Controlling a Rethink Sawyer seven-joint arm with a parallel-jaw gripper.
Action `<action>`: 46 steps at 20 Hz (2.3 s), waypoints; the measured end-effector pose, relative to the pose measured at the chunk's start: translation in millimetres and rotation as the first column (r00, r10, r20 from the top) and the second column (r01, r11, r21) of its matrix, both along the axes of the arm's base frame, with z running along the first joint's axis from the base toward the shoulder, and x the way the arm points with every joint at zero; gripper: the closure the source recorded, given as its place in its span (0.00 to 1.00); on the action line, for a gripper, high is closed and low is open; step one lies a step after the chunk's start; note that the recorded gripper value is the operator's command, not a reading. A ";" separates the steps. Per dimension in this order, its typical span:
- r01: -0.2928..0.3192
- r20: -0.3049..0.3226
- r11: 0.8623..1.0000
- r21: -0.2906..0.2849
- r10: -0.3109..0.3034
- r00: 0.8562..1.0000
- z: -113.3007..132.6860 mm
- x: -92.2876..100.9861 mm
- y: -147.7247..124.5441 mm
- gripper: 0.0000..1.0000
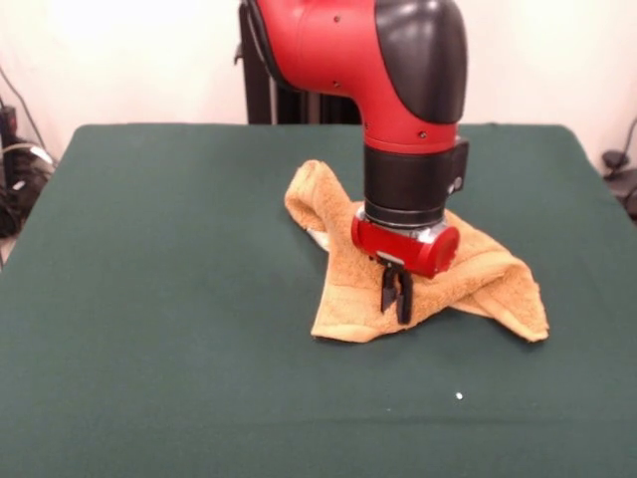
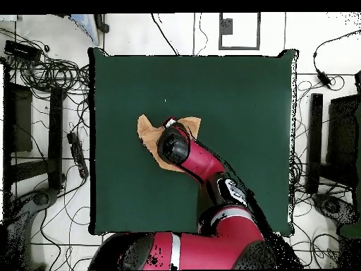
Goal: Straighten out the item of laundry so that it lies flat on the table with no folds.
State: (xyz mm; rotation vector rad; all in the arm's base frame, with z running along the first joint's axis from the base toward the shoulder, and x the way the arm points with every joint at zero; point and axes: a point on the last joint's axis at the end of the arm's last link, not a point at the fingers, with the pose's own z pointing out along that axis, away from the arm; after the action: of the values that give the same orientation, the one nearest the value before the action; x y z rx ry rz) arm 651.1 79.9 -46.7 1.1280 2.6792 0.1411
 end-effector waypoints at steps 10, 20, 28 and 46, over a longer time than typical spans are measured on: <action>-0.002 0.001 1.000 -0.001 0.002 1.000 0.0 0.0 0.1 1.00; -0.026 0.001 0.999 -0.022 0.026 1.000 6.0 -2.1 7.1 1.00; -0.167 -0.078 0.985 -0.048 0.163 0.984 76.6 -15.2 57.2 1.00; -0.225 -0.175 0.974 -0.042 0.214 0.961 202.1 -48.8 50.3 1.00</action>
State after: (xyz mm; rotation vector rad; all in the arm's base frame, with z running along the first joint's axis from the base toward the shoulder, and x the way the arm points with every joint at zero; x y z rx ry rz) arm 602.3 130.2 155.4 0.8571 2.9332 -0.0020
